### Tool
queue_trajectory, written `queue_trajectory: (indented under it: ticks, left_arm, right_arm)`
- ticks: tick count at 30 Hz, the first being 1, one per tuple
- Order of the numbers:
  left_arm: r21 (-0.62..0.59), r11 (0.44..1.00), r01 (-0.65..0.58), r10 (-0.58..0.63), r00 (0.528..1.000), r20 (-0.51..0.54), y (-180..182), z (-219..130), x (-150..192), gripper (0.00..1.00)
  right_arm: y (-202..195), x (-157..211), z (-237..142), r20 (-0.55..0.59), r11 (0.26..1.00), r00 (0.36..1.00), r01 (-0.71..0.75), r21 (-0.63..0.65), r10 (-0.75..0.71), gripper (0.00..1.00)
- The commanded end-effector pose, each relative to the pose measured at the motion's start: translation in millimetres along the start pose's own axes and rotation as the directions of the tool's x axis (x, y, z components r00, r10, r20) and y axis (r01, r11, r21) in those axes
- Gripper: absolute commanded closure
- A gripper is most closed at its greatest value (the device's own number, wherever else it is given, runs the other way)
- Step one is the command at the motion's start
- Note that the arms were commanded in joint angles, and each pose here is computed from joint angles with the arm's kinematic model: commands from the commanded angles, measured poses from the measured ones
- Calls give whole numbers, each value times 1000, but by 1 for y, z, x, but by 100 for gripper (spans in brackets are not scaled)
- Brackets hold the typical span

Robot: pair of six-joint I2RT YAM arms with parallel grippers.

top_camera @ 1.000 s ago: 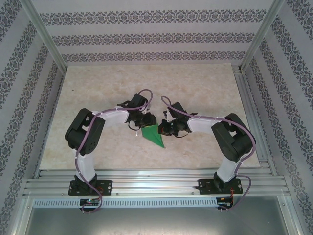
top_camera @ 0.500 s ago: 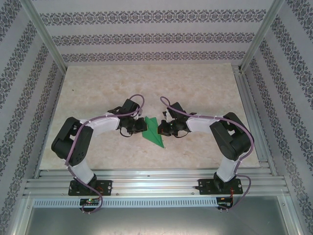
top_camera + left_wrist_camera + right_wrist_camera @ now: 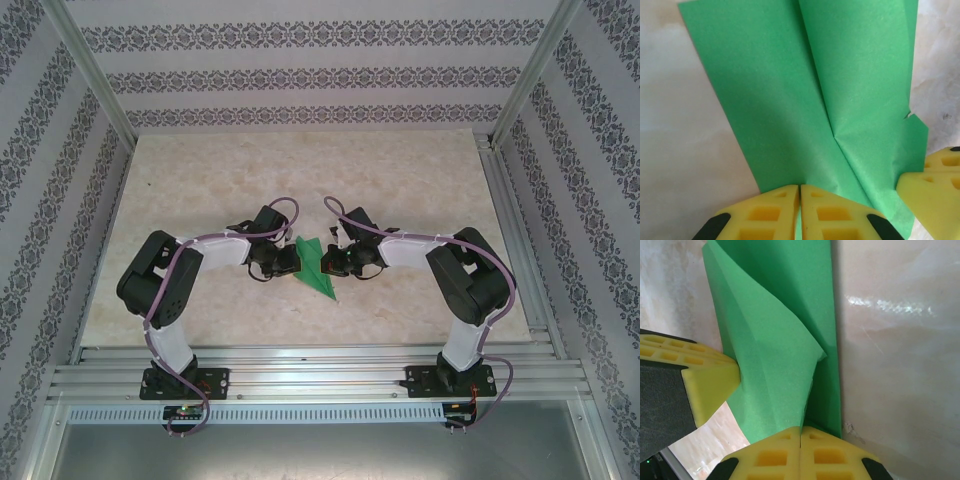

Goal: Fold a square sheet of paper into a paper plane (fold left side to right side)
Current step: Fourth fold the wing at the center of the table.

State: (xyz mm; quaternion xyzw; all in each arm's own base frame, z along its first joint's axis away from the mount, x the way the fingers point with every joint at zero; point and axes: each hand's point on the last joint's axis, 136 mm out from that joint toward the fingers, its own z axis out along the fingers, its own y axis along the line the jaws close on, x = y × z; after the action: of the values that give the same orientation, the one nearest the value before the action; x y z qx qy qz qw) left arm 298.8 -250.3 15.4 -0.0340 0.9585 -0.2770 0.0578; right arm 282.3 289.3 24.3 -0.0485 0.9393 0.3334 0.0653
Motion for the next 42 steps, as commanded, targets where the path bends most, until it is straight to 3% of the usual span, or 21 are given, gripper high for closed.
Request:
queue_trajectory:
  ticks: [1,11,22,30,42]
  left_arm:
    - [-85,996,-1,1,1000,-8,24,14,1,88]
    - [-120,993,-19,18,1000,-7,27,8,-1,88]
    - [16,997,-70,69,994,85,-26,-43,-18,82]
    - [162,986,-40,37,999,19,-47,-15,-4,89]
    - [8,1000,-6,6,999,-34,1,18,14,91]
  right_arm:
    - [6,-5,-1,2,999,999,40,-13,-40,96]
    - [13,-9,-15,29,999,998,48,-26,-47,96]
    - [5,-3,-6,10,999,1000,26,-24,-25,96]
    - [5,-4,-6,12,999,1000,23,-25,-23,96]
    - [10,-7,-10,19,999,999,33,-31,-33,96]
